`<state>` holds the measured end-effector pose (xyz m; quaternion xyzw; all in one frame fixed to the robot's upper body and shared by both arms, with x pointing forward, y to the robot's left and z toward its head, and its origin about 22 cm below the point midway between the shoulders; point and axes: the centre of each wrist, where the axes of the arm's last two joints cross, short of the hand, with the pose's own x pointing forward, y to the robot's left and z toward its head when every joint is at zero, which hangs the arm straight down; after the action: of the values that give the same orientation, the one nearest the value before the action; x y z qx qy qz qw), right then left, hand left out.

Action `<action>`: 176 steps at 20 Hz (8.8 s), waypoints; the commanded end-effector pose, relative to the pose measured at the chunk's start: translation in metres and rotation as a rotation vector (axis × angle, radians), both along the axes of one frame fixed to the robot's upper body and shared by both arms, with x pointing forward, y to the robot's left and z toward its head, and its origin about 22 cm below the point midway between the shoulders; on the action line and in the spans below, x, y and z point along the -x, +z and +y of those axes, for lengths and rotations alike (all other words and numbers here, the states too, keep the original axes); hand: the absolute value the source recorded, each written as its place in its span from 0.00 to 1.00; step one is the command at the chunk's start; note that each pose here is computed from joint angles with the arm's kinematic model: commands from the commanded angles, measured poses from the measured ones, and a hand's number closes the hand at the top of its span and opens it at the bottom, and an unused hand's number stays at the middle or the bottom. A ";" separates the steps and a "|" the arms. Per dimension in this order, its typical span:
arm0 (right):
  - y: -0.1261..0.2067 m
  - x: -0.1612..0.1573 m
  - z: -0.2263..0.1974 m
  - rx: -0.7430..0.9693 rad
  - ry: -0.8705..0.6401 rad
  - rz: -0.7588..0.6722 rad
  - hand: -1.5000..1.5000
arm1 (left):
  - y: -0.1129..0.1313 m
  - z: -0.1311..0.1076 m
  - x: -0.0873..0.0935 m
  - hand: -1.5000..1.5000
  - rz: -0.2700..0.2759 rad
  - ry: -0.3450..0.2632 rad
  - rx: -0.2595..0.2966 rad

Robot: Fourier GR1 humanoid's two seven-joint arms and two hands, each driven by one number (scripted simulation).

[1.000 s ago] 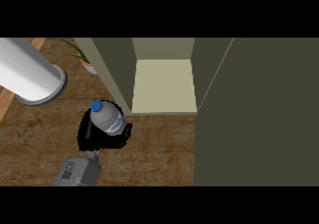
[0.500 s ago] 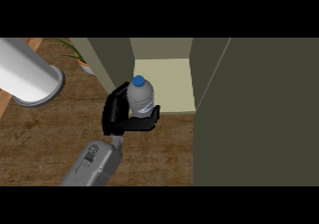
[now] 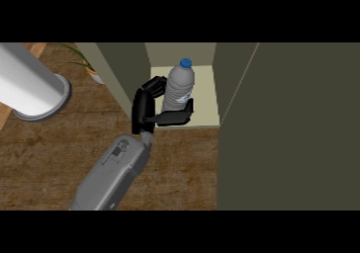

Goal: Pick up the bottled water, place it into the cabinet and close the cabinet

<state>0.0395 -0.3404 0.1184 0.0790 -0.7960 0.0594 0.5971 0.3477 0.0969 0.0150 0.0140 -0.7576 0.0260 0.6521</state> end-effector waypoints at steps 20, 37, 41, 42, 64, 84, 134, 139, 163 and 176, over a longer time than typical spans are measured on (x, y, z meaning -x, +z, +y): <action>0.006 -0.009 0.002 -0.103 0.054 -0.069 0.00 | 0.026 -0.007 -0.077 1.00 -0.015 0.139 -0.156; 0.027 -0.005 0.012 -0.072 0.086 -0.072 0.00 | 0.042 -0.007 -0.091 0.00 -0.049 0.114 -0.211; 0.025 -0.004 0.009 -0.077 0.085 -0.068 0.00 | 0.026 -0.003 -0.083 0.00 -0.132 0.069 -0.117; 0.025 -0.002 0.005 -0.069 0.092 -0.085 0.00 | 0.042 -0.010 -0.088 0.00 -0.161 0.059 -0.118; 0.036 -0.018 0.020 -0.033 0.029 -0.068 0.00 | -0.005 -0.027 -0.021 0.00 -0.148 -0.097 0.108; 0.039 -0.008 0.025 0.039 0.121 -0.027 1.00 | -0.019 -0.002 0.147 1.00 -0.125 -0.280 0.226; 0.052 -0.059 0.119 0.154 0.868 -0.038 1.00 | 0.047 0.242 0.228 0.00 -0.126 -0.153 0.147; 0.049 -0.073 0.136 0.135 0.837 -0.010 1.00 | 0.056 0.256 0.229 0.00 -0.128 -0.166 0.133; 0.079 -0.150 0.287 0.136 1.078 0.187 1.00 | 0.072 0.307 0.239 0.00 -0.173 -0.216 0.135; 0.106 -0.243 0.334 0.019 1.106 0.371 1.00 | 0.079 0.348 0.287 0.00 -0.183 -0.153 0.140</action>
<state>0.2554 -0.0120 0.2278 0.4754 -0.5316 0.3913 0.5817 0.0713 0.4349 0.0897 -0.0878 -0.8029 0.0231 0.5892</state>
